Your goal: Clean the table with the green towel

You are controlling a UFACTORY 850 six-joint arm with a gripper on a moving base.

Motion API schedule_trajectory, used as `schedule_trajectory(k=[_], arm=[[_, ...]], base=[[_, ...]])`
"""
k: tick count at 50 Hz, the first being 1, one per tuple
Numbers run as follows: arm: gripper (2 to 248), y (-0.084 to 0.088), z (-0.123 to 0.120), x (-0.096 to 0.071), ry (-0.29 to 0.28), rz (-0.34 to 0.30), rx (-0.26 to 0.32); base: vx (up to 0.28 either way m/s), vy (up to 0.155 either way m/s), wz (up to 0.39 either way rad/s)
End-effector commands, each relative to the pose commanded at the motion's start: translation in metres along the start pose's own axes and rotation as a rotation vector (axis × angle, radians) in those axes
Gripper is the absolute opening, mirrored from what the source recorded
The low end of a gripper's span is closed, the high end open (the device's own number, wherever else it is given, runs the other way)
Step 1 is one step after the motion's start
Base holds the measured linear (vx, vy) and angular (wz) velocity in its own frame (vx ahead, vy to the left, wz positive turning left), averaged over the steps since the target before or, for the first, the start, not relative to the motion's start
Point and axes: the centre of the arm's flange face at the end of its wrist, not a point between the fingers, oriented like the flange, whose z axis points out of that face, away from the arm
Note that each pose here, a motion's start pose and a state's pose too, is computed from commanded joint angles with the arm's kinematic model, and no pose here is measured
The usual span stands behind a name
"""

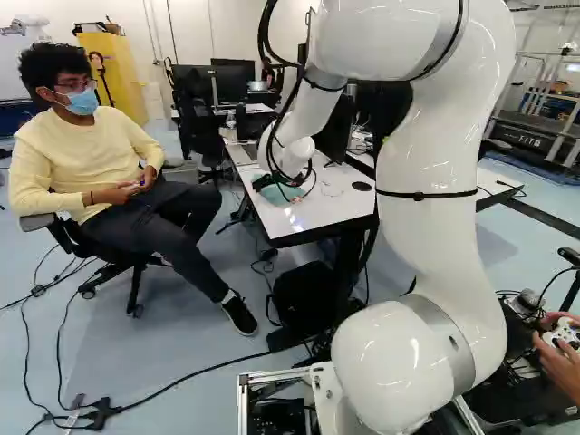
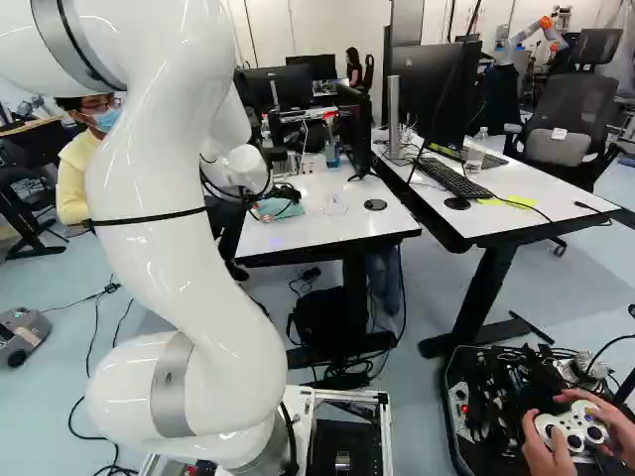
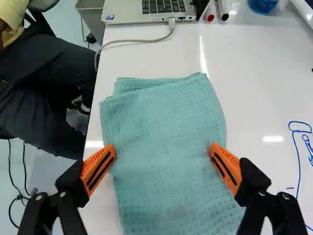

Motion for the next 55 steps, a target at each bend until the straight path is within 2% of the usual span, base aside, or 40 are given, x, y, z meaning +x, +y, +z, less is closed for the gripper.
schedule_trajectory(k=[13, 55], arm=[[247, 0.0000, -0.0001, -0.0036, -0.040, 0.000, 0.000], [247, 0.0000, -0.0001, -0.0036, -0.040, 0.000, 0.000]], base=[[0.000, 0.000, 0.000], [0.000, 0.000, 0.000]])
